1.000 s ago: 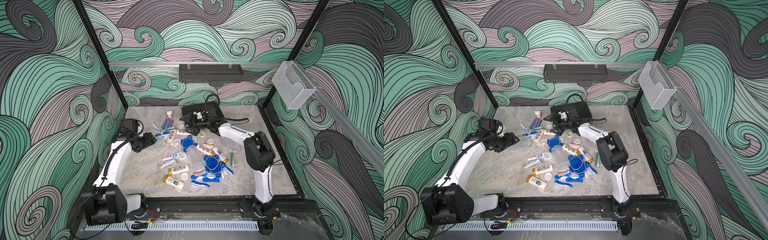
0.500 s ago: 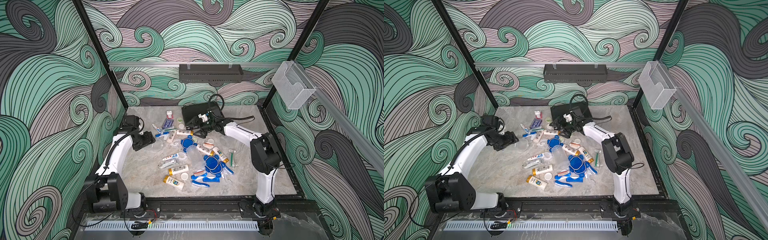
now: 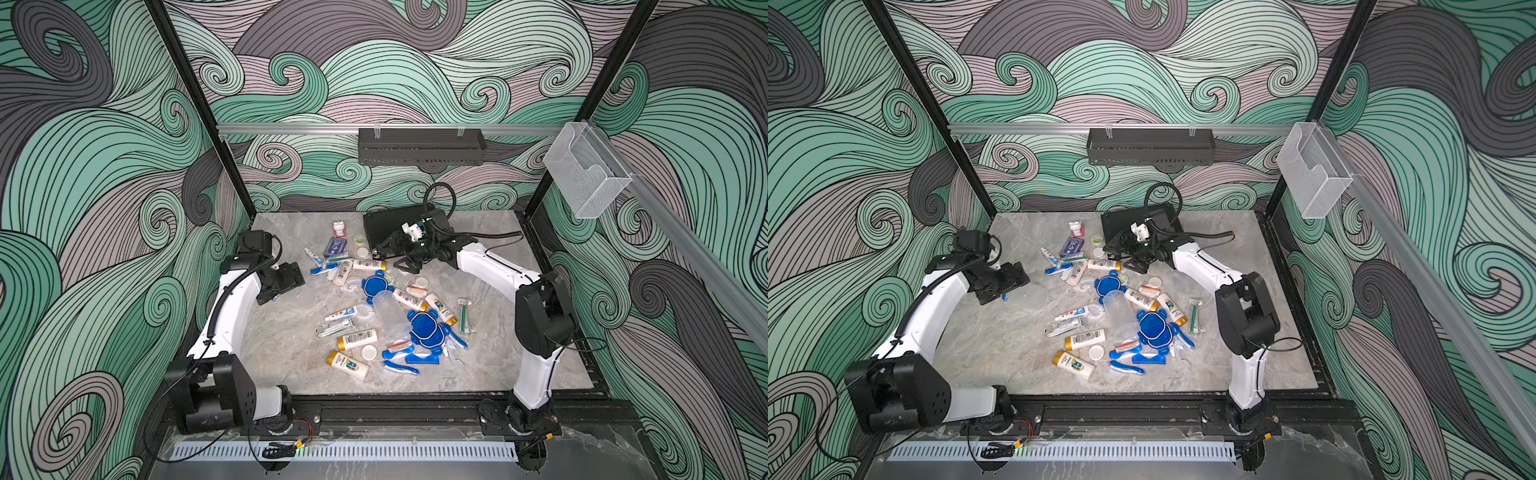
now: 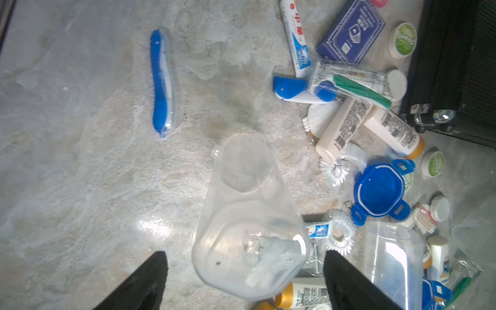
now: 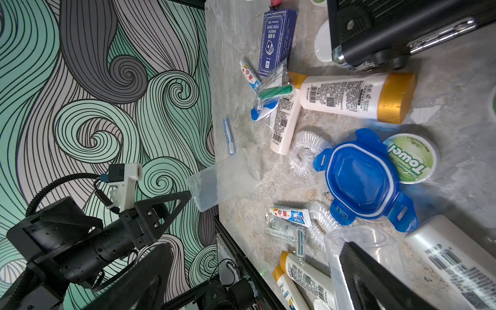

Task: Take out toiletry kits
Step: Place the container at the center of the board.

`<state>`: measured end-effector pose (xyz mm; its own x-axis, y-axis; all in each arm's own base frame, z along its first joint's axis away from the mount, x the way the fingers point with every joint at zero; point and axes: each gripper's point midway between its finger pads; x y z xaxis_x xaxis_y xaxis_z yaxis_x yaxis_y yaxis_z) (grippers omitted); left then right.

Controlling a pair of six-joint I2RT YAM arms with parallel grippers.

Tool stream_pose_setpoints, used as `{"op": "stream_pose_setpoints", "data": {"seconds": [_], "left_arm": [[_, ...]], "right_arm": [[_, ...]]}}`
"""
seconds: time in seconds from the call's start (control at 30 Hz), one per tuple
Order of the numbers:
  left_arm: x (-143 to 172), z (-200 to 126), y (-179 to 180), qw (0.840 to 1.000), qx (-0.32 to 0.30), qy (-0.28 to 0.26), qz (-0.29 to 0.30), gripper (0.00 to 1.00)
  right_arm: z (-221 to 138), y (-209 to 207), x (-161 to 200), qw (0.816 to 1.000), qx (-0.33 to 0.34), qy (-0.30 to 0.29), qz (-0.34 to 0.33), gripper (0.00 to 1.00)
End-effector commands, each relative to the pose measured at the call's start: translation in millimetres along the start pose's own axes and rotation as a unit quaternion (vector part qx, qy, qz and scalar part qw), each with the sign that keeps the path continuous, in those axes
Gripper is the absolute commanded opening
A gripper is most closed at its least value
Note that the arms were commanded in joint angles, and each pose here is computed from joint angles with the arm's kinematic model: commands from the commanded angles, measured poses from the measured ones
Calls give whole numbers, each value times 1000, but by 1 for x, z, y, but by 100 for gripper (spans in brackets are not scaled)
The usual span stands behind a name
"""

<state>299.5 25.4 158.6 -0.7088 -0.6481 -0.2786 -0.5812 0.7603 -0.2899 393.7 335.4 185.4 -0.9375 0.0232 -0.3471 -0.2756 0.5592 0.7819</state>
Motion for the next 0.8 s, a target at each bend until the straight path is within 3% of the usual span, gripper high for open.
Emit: {"op": "stream_pose_setpoints", "data": {"seconds": [0.0, 0.23, 0.4, 0.63, 0.77], "left_arm": [[2, 2, 12, 1000, 2, -15, -24, 96], [19, -13, 3, 998, 54, -4, -29, 93], [27, -13, -18, 990, 138, -18, -1, 89], [12, -10, -12, 997, 82, 1, 5, 94], [8, 7, -6, 999, 42, 32, 1, 93]], "right_arm": [[-10, -4, 1, 1000, 16, -8, -14, 99], [-13, -7, 3, 1000, 18, -9, -16, 99], [-15, -10, 5, 999, 24, -9, -22, 99], [-20, -14, 10, 999, 30, -8, -27, 99], [-23, -16, 12, 999, 30, -7, -23, 99]]}}
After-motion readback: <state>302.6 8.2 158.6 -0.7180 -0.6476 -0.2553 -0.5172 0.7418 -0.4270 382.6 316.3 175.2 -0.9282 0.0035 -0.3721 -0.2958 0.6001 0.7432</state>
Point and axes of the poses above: each gripper's point midway between its finger pads, its own z axis out along the fingers, its own y axis along the line the jaws close on, x = y × z, and after that the axes turned 13 degrees about -z, right-handed
